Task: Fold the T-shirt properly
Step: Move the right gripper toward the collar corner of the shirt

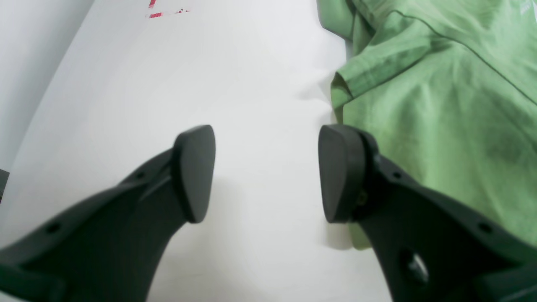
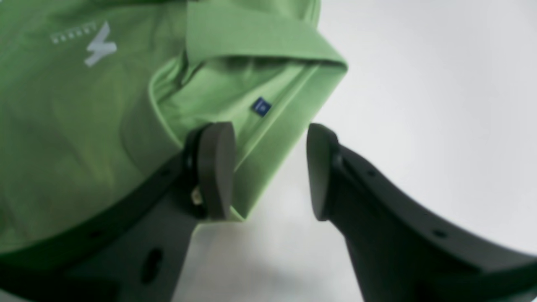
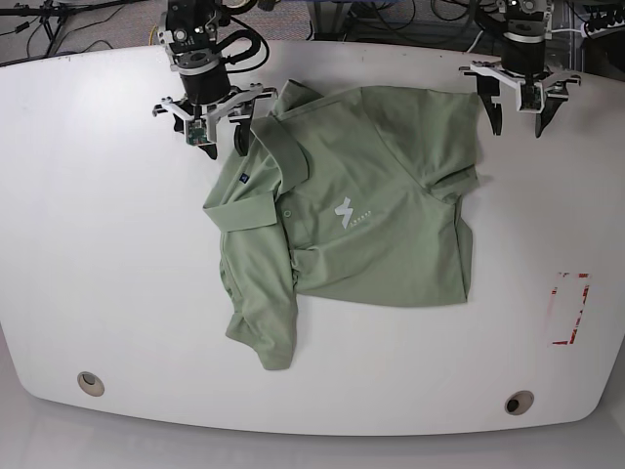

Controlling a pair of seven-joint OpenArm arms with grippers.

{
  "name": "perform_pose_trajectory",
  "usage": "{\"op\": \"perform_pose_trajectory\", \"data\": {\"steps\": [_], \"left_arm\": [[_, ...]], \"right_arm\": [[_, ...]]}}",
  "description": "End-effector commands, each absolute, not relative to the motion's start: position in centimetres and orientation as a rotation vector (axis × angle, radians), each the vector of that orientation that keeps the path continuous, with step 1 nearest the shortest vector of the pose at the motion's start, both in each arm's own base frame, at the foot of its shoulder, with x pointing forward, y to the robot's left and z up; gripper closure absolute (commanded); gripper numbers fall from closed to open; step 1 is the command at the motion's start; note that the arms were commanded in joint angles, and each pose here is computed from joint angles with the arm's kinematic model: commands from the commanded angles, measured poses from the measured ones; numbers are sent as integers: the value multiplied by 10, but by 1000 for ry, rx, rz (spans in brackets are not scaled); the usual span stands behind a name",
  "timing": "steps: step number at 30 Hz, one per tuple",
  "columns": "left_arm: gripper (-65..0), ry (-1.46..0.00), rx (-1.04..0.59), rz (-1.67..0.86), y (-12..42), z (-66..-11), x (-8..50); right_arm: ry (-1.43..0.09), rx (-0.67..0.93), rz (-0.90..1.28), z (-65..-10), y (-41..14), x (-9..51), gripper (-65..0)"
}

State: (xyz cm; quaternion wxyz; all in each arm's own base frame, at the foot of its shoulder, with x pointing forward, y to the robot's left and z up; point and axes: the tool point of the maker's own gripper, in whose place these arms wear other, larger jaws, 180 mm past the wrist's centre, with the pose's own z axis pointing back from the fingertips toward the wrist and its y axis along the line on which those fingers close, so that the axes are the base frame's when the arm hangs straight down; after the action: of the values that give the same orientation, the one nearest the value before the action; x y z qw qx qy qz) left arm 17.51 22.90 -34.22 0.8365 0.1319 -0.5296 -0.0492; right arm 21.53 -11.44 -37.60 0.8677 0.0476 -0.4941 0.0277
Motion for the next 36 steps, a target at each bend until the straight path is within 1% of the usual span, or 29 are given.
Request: {"op": "perform_pose_trajectory", "data": {"steps": [1,12,28,36], "left_arm": [[-354,-1159,288,-115,230,-332,177],[-356,-1169,284,-121,229,-329,179],[-370,-1164,288,-116,231,-331,178],[-369,-1166,289,-119,232,-329,180]], "right_arm": [[-1056,111,61,-373,-113,226,-275],[-982,122,60,-402,-114,224,-268],[-973,88,56,-410,-128,219,-267],[-1004,78,76,-400,-133,212,-268]]}}
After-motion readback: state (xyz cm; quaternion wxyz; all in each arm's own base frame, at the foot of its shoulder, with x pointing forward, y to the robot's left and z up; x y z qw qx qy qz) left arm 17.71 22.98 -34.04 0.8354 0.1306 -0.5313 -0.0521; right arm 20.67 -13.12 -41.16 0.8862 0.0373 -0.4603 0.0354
